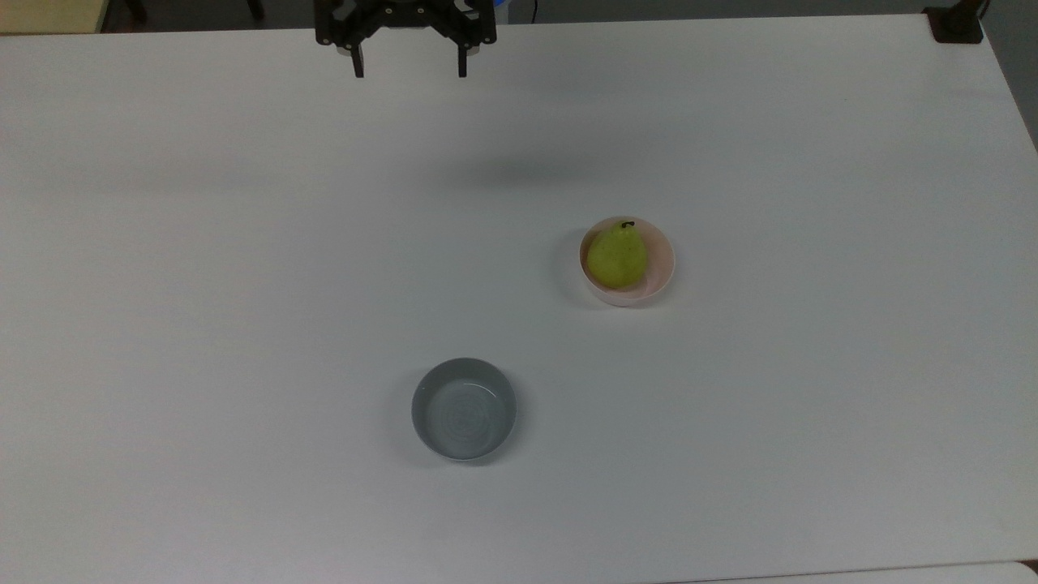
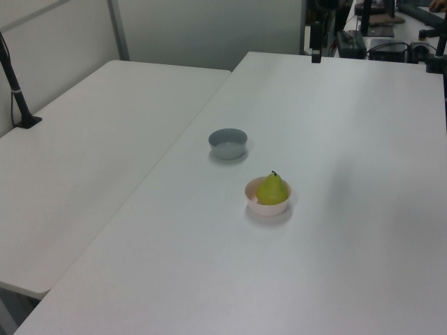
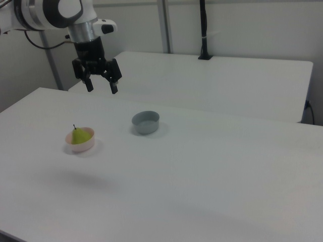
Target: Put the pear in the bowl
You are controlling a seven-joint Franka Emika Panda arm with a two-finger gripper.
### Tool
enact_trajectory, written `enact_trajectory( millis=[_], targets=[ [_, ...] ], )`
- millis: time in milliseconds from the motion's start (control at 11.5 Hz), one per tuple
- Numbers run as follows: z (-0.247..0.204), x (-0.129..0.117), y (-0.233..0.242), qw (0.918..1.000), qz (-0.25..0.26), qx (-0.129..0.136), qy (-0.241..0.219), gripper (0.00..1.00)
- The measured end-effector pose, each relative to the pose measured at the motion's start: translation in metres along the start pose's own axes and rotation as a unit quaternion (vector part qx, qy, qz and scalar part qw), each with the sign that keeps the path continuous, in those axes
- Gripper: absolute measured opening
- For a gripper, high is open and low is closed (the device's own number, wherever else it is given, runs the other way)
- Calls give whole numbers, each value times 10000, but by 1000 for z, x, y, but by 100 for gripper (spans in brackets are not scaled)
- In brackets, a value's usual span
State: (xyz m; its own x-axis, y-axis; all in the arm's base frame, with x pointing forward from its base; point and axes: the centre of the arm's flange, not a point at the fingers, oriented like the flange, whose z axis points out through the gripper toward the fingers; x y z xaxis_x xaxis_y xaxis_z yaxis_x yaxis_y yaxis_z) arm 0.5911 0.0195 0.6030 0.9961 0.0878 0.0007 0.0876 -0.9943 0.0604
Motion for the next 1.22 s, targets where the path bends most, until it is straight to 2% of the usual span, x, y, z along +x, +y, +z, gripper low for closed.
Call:
enact_trajectory(
  millis=[436, 1221],
  targets=[
    [-1, -1, 4, 10000, 46, -8, 6, 100],
    [-9, -11, 9, 9988, 490, -62, 0, 100]
  ],
)
